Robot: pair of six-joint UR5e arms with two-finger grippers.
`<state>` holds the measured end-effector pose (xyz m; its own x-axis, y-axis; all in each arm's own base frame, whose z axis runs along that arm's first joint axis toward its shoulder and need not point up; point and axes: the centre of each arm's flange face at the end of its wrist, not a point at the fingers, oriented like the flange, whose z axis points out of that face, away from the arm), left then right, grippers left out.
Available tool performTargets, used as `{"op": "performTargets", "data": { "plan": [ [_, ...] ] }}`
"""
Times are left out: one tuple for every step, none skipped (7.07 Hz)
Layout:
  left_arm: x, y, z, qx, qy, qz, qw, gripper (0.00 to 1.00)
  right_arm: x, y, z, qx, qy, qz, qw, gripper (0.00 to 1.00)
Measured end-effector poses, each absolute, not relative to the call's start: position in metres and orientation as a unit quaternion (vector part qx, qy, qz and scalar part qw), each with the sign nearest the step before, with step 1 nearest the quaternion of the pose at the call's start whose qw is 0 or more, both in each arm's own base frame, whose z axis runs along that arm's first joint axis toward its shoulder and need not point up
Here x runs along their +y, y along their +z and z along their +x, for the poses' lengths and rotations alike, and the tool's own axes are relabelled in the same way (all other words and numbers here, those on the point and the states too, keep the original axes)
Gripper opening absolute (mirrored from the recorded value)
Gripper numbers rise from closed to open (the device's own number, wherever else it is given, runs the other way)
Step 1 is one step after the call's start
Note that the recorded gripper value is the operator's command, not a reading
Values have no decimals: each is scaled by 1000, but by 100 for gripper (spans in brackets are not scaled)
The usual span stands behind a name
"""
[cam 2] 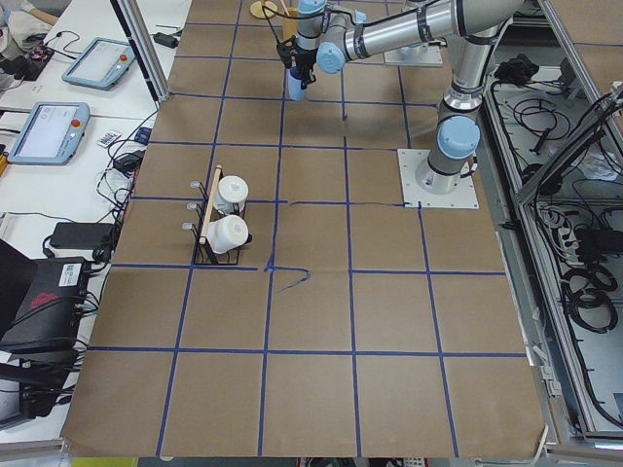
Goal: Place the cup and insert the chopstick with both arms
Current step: 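Carry the light blue cup with the left gripper toward the table center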
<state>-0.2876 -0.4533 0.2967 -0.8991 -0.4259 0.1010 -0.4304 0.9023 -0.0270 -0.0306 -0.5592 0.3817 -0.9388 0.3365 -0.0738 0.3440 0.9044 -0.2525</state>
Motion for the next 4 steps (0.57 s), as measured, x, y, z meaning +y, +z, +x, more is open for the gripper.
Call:
{"op": "performTargets", "data": {
  "plan": [
    [-450,285,-299,-974,17,221,42,3,-554,392,-28,975,-139,174,18,0],
    [-447,275,-308,-975,9,218,39,4,-546,406,-25,974,-143,174,18,0],
    [-441,269,-318,-977,3,212,36,7,-537,422,-22,973,-148,173,17,0],
    [-435,264,-328,-978,0,207,33,21,-530,440,-20,973,-154,172,17,0]
  ]
}}
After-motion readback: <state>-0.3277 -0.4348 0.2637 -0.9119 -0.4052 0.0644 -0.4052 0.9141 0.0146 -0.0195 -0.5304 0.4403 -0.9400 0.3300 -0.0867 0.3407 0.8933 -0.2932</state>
